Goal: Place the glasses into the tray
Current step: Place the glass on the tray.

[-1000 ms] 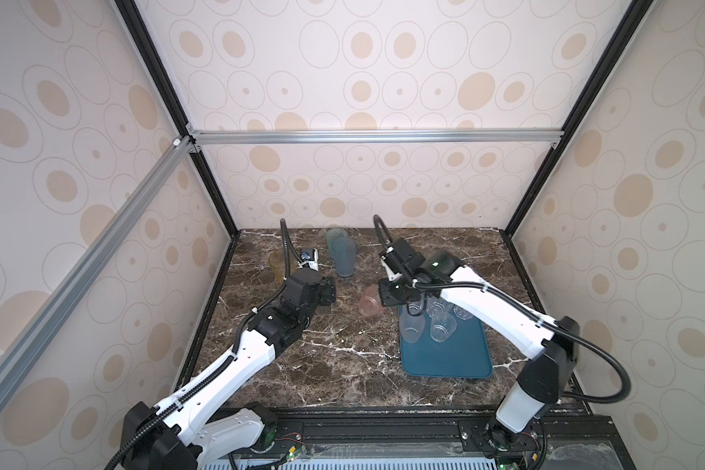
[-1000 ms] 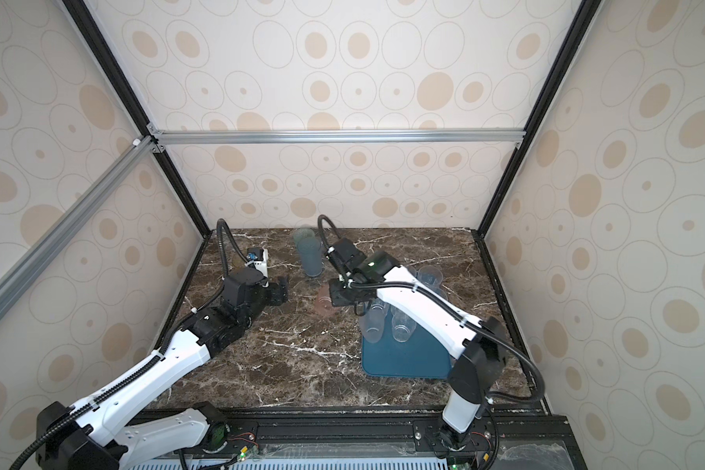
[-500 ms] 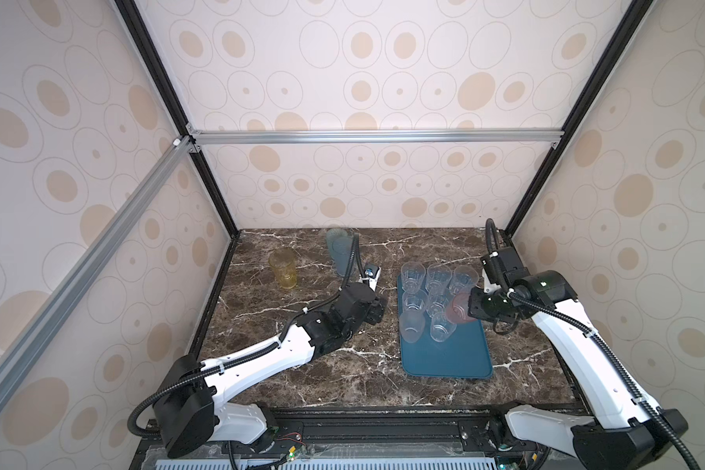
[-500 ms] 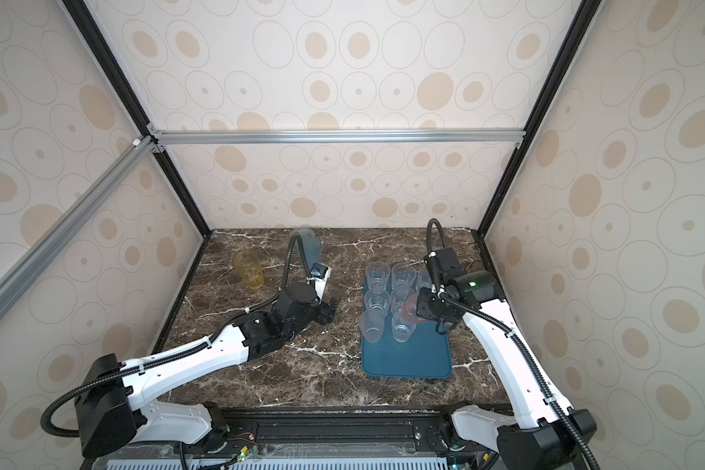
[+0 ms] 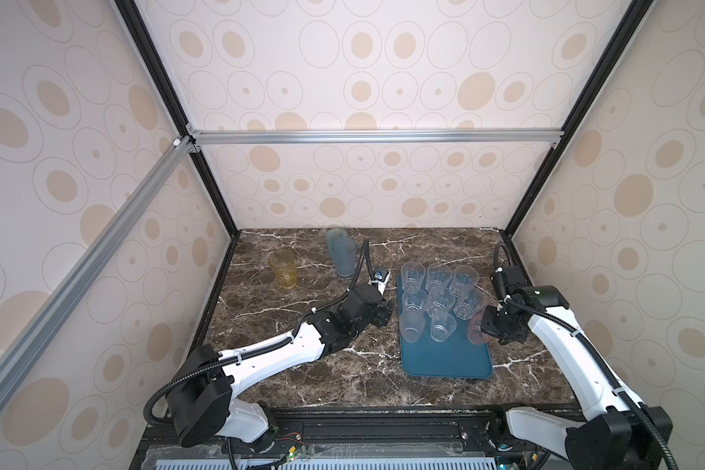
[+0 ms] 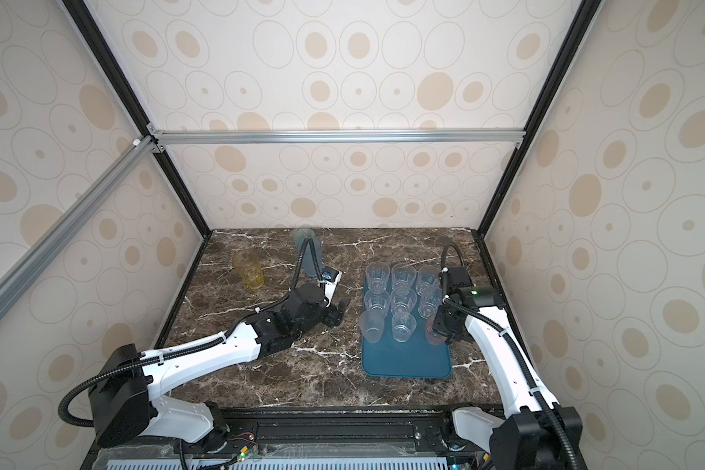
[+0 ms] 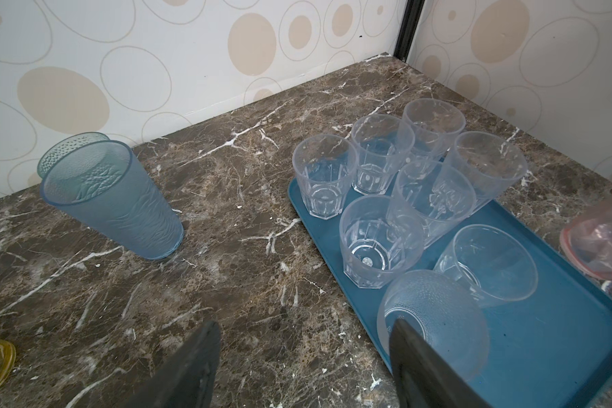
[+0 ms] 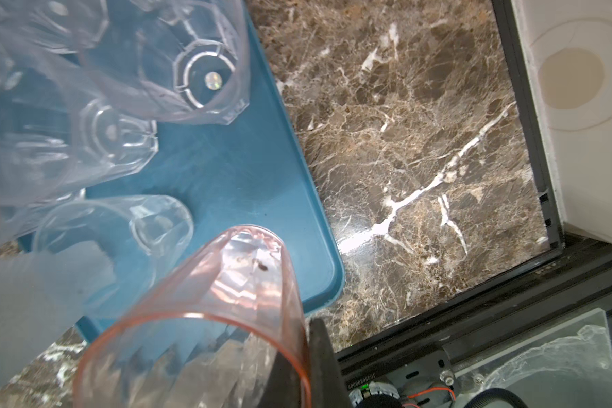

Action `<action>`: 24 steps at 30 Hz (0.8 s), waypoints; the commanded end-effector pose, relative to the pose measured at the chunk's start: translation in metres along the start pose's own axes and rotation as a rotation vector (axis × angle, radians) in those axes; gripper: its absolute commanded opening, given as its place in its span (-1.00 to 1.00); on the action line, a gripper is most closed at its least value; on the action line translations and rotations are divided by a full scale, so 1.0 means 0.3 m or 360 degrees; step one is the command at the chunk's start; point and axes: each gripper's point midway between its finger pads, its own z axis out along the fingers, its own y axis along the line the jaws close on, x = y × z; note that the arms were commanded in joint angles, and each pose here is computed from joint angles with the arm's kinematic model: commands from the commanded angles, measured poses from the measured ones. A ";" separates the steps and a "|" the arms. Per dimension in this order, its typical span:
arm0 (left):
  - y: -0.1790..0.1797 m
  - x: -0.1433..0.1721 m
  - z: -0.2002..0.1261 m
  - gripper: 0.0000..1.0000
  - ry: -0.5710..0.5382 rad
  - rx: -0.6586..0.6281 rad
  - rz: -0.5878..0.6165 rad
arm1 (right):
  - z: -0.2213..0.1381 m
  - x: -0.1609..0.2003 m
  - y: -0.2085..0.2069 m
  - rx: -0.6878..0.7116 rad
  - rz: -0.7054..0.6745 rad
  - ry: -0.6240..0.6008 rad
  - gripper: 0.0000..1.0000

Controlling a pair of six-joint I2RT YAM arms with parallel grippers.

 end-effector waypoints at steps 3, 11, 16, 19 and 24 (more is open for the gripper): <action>0.019 0.019 0.005 0.51 -0.0044 -0.0056 0.0018 | 0.108 -0.055 0.043 -0.0052 0.0096 -0.0044 -0.96; 0.060 0.050 0.000 0.61 -0.0031 -0.0149 0.0067 | 0.217 -0.092 0.076 -0.0069 0.0115 -0.0006 -0.94; 0.073 0.059 -0.004 0.63 -0.0039 -0.0171 0.0050 | 0.256 -0.101 0.071 -0.0024 0.0081 0.0025 -0.90; 0.075 0.066 0.001 0.63 -0.0023 -0.0175 0.0041 | 0.269 -0.100 0.068 -0.0002 0.0061 0.0044 -0.87; 0.078 0.073 0.007 0.64 0.0000 -0.0187 0.0035 | 0.264 -0.096 0.069 0.0001 0.0040 0.0074 -0.61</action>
